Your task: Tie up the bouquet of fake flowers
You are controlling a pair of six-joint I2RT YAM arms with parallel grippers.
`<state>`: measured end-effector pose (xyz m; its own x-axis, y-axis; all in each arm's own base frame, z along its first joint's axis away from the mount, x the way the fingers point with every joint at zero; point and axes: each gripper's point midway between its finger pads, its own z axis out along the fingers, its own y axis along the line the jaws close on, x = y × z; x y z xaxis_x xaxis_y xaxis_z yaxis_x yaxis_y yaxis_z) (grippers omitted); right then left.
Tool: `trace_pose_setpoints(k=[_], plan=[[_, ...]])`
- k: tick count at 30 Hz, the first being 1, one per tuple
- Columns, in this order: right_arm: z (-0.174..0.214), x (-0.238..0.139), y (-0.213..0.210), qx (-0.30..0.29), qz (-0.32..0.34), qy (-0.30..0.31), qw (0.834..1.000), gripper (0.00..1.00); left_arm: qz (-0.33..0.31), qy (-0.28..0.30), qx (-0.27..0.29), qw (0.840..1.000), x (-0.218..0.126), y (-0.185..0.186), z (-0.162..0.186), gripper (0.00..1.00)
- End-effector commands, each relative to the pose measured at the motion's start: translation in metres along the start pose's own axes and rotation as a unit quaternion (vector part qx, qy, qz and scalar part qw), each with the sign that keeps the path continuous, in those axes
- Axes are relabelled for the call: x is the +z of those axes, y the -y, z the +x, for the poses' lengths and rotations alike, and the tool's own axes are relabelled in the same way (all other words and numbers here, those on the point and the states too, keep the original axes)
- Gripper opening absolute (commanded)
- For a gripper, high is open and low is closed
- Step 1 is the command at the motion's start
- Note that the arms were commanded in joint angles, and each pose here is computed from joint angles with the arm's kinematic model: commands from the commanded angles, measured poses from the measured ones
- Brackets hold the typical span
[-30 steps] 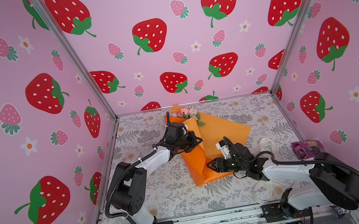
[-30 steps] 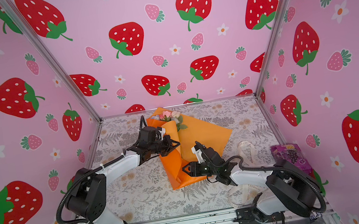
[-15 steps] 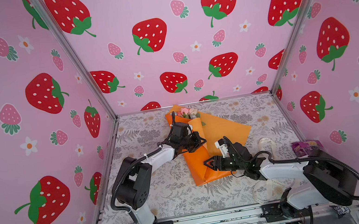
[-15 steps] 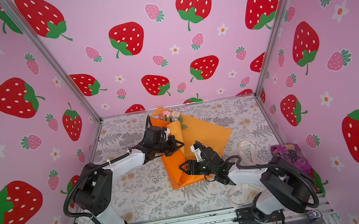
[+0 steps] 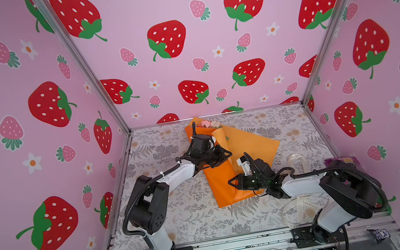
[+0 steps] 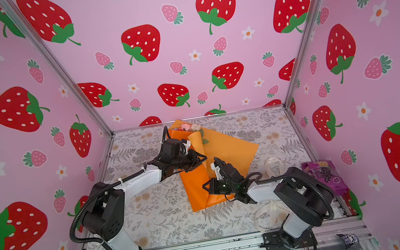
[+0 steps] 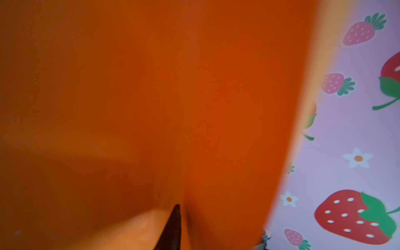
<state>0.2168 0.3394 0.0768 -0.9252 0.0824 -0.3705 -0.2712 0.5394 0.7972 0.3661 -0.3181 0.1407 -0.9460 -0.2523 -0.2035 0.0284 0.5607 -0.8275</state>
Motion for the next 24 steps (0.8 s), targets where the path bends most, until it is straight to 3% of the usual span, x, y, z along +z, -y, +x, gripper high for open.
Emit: trace_pose_setpoints(k=[1, 5, 8, 14, 24], plan=[[0.003, 0.004, 0.012, 0.002, 0.010, -0.010, 1.000, 0.06, -0.005, 0.013, 0.036, 0.999, -0.023, 0.014, -0.001, 0.47], [0.008, 0.007, 0.019, 0.000, 0.015, -0.020, 1.000, 0.06, -0.011, 0.031, 0.058, 0.998, -0.054, 0.015, 0.000, 0.66], [0.012, 0.009, 0.024, 0.006, 0.021, -0.030, 0.999, 0.06, -0.048, 0.052, 0.079, 0.994, -0.078, 0.006, 0.001, 0.70], [0.013, 0.008, 0.031, 0.003, 0.037, -0.030, 0.999, 0.06, -0.061, 0.050, 0.016, 0.997, -0.090, -0.040, -0.005, 0.47], [0.011, 0.011, 0.033, -0.009, 0.050, -0.041, 0.998, 0.08, -0.021, 0.011, -0.046, 0.999, -0.045, -0.074, -0.020, 0.43]])
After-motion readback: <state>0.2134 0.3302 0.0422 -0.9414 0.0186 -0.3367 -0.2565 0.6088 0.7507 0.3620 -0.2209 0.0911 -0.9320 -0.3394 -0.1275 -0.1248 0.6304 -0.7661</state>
